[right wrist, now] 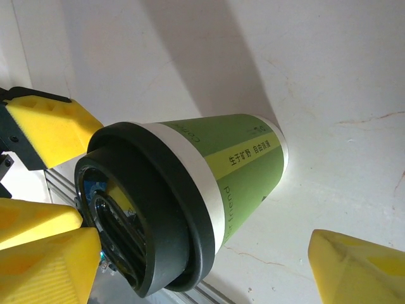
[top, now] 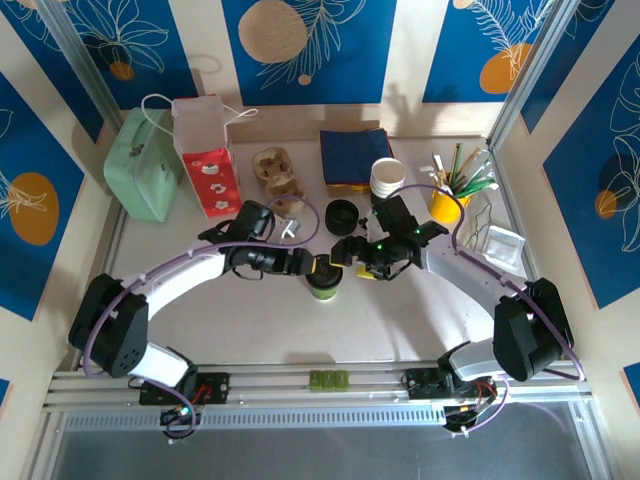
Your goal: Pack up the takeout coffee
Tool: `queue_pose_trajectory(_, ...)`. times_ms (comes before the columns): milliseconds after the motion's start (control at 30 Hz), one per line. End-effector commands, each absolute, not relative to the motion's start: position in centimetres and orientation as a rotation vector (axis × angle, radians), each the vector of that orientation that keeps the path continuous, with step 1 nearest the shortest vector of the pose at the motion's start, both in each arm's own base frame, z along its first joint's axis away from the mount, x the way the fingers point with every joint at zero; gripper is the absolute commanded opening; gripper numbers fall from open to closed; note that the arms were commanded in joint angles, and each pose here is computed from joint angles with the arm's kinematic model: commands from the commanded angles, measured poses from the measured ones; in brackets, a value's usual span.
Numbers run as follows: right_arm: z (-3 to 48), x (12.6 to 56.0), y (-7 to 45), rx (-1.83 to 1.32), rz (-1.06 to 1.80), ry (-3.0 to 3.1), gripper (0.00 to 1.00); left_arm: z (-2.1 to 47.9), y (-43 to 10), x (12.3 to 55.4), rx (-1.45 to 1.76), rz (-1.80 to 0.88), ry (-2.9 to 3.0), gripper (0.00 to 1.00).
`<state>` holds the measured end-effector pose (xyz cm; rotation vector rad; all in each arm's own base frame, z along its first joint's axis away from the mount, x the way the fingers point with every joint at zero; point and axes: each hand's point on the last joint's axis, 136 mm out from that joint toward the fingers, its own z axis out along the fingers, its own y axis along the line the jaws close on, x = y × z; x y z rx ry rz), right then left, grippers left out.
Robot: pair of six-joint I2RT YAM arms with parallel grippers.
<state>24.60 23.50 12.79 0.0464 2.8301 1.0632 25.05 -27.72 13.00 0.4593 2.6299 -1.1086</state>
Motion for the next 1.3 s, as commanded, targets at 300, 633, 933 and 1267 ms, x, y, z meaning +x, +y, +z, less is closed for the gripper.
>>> queue_pose_trajectory(300, 12.9, 24.9, 23.7, 0.013, 1.06, 2.832, 0.82, 14.0, -28.7, 25.6, 0.527, -1.12, 2.582, 0.72)
queue_pose_trajectory(633, 12.1, 24.9, 23.4, 0.031, 1.034, 2.855, 0.8, 12.5, -28.3, 25.6, 0.525, -1.073, 2.629, 0.7)
queue_pose_trajectory(933, 10.7, 24.6, 23.0, 0.074, 1.016, 2.882, 0.78, 11.2, -27.5, 25.1, 0.517, -1.022, 2.672, 0.69)
queue_pose_trajectory(1267, 9.6, 24.2, 22.2, 0.115, 0.985, 2.908, 0.76, 10.6, -27.4, 25.1, 0.513, -1.007, 2.685, 0.67)
